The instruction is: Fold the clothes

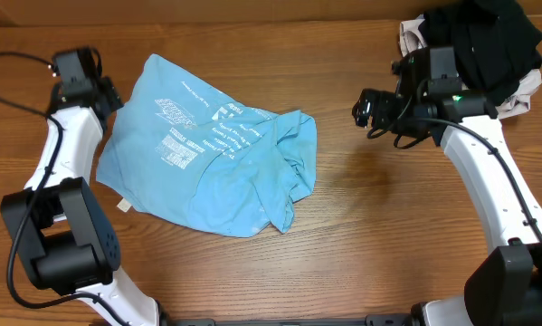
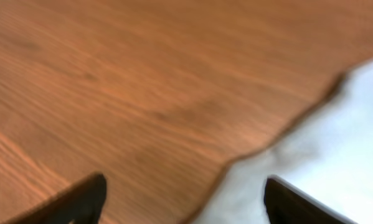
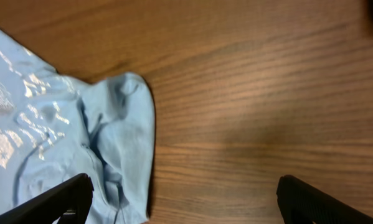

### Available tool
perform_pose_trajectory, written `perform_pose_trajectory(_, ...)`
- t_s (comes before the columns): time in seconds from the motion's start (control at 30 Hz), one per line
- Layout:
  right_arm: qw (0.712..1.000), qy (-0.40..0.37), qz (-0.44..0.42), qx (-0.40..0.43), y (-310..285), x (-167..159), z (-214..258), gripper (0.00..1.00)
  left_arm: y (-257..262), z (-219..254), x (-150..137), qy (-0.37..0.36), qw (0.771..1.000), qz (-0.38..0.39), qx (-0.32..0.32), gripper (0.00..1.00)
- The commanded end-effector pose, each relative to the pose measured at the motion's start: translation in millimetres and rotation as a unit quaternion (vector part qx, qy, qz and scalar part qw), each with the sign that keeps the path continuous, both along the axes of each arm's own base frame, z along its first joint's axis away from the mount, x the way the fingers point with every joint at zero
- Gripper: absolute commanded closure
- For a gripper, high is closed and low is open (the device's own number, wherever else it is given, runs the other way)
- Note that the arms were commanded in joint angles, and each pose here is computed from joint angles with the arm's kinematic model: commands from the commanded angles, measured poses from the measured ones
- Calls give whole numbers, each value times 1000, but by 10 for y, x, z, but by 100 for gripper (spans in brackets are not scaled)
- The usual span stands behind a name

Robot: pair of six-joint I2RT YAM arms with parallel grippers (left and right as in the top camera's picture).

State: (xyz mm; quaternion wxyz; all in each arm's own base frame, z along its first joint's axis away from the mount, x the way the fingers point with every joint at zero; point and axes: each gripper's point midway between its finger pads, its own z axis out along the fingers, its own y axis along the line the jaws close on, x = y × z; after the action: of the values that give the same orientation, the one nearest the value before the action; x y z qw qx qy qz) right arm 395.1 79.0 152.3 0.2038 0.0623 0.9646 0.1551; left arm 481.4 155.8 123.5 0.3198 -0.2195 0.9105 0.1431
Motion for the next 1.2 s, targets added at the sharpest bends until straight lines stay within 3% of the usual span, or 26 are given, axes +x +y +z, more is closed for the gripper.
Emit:
perform_pose_trajectory(0.0, 1000, 25, 4, 9, 30, -108, -165, 2, -557, 291, 213, -9, 994, -96, -58, 14)
perform_pose_trajectory(0.2, 998, 61, 3, 5, 7, -294, -440, 2, -1617, 228, -58, 65, 956, -219, -185, 18)
perform_pose_trajectory(0.37, 998, 59, 3, 5, 9, -293, -471, 2, -2359, 82, -493, 153, 913, -310, -217, 18)
perform_pose_trajectory(0.73, 999, 45, 3, 7, 13, -230, -447, 0, -3487, -93, -1451, 286, 785, -531, -138, 18)
perform_pose_trajectory(1.17, 999, 40, -7, -12, -69, -201, -458, 0, -3834, -644, -2241, 372, 711, -594, -65, 20)
